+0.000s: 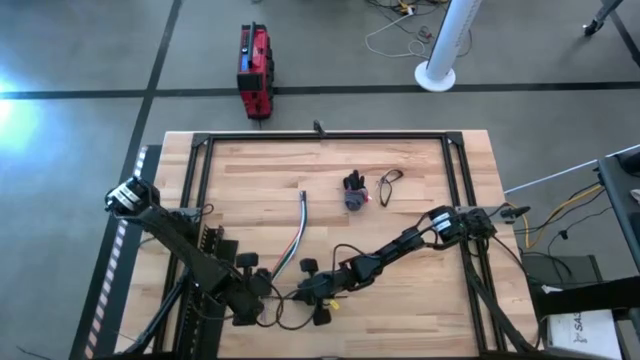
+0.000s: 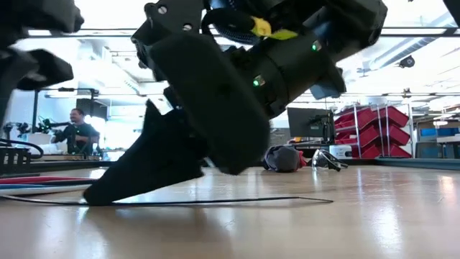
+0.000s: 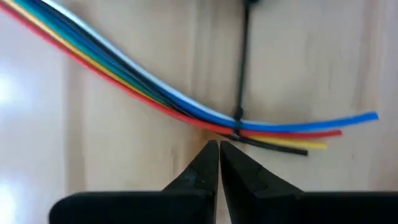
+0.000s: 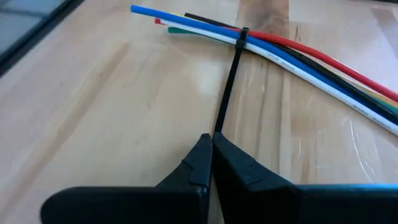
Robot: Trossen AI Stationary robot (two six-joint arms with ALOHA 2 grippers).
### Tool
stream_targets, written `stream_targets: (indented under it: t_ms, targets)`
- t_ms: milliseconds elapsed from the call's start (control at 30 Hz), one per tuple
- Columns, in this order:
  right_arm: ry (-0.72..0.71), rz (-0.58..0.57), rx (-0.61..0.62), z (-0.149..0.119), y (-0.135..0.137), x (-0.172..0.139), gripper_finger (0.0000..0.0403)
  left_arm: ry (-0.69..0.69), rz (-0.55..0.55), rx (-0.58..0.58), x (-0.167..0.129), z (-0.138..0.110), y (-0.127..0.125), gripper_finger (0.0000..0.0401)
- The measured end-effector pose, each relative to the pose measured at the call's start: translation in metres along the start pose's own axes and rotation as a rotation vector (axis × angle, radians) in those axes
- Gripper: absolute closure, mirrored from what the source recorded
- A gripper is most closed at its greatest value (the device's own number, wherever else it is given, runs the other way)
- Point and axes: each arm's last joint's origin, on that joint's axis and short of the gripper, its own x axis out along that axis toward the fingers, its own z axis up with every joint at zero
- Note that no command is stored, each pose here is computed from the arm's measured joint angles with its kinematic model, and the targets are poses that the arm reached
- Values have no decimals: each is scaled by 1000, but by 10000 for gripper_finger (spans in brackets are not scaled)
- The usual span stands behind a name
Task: Ziptie cables
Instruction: Wrap the cable wires together using a black zip tie, then put the ziptied cable wires into the black cable duct
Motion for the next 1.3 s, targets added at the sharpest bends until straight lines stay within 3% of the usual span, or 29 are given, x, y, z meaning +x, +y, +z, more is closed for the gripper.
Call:
stream_targets:
  t_ms: [233,400,633,833,967,1100,1300]
  targets:
    - [77,1,-51,22,5,-28,356,-202,153,-142,-5,5,8,389]
    - [163,-18,-16,34,7,-52,299,-200,219,-212,13,9,13,359]
    - [229,-157,-38,49,17,-87,243,-178,289,-288,37,24,31,297]
    - [195,-270,-69,79,40,-148,228,-53,249,-315,27,25,47,249]
    - [159,-344,-73,84,57,-181,228,118,237,-437,9,10,54,221]
    - [110,-377,-66,82,73,-194,227,302,247,-515,-4,-7,56,190]
    - [125,-404,-34,67,82,-188,224,377,291,-530,-15,-15,62,129]
